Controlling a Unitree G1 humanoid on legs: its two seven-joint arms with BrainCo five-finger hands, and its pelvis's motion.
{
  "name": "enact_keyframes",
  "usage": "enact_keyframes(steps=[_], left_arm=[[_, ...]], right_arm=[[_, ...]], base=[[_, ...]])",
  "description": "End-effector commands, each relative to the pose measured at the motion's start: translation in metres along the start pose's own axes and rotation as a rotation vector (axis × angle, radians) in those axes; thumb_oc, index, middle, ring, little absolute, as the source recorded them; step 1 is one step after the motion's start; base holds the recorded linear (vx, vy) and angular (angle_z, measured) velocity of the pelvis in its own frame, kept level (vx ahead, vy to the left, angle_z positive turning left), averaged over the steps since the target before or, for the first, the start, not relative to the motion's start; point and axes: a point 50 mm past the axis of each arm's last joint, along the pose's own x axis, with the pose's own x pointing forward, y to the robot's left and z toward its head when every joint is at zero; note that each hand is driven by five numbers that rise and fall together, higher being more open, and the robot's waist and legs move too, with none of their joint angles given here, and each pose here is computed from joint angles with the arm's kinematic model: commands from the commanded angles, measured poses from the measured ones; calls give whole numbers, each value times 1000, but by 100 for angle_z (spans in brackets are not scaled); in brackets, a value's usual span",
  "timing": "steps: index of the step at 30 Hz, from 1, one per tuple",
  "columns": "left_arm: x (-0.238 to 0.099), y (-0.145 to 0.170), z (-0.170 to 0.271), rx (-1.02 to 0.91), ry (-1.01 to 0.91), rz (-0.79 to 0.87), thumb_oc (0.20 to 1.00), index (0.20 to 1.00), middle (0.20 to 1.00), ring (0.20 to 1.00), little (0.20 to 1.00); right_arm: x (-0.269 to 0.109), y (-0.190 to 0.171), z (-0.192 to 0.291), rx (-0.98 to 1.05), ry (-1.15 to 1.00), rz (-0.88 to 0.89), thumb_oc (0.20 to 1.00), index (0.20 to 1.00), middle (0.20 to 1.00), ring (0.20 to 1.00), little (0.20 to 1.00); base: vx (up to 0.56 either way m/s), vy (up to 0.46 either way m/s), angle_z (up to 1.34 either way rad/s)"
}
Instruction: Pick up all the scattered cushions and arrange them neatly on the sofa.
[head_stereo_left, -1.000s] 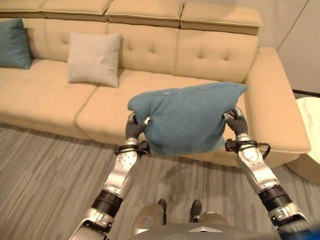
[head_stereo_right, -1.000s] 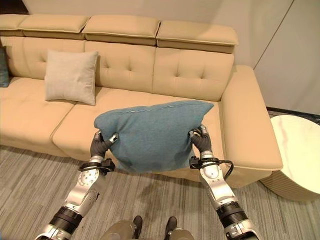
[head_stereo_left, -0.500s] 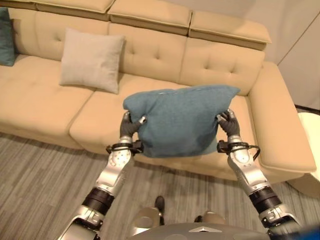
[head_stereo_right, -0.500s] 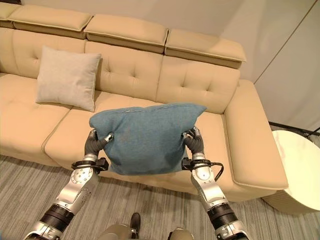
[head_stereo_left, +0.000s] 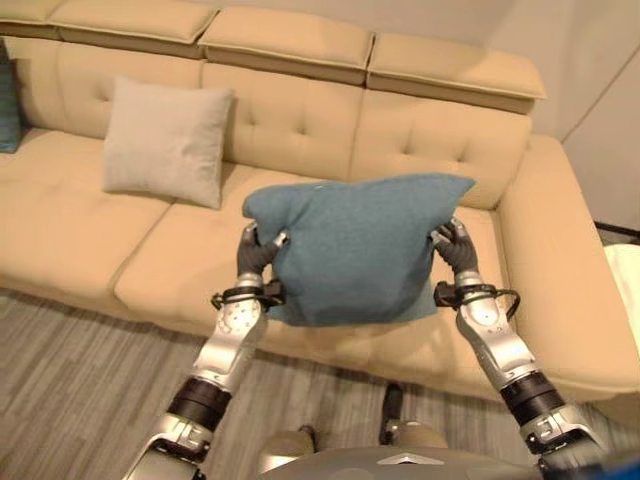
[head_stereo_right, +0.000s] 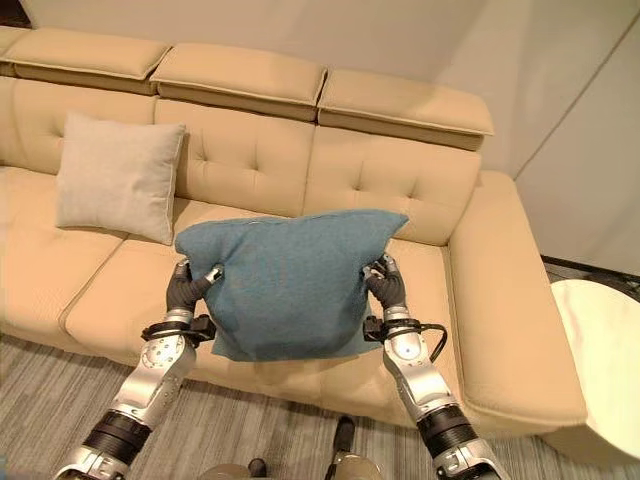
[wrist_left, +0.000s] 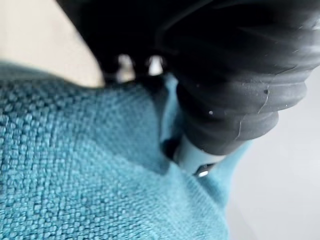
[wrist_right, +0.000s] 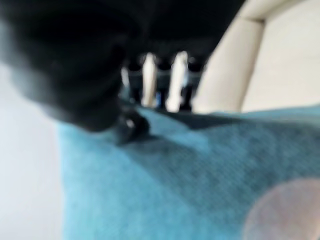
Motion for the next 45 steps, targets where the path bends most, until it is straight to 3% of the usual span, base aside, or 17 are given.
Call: enact_keyframes(steps=[1, 18, 33, 38, 45], left_arm=[[11, -74, 61, -73, -280, -337, 200, 200, 200, 200, 200], [8, -76, 62, -51, -287, -364, 200, 200, 200, 200, 200], [27, -85, 101, 23, -448, -330, 200, 200, 200, 200, 200], [38, -102, 125, 22, -518, -327, 200, 200, 200, 200, 200], [57, -135, 198, 23, -718, -319, 200, 200, 200, 200, 200]], right_arm=[[19, 38, 87, 107, -403, 141, 200, 200, 200, 200, 200], [17, 35, 77, 106, -366, 118, 200, 200, 200, 200, 200], [23, 40, 89, 64, -401, 134, 200, 200, 200, 200, 200], [35, 46, 114, 53, -483, 132, 200, 200, 200, 200, 200], [63, 58, 186, 32, -667, 129, 200, 200, 200, 200, 200]], base=[[151, -208, 31], [163, 120, -8], [114, 64, -13], [17, -42, 11], [-117, -54, 10]])
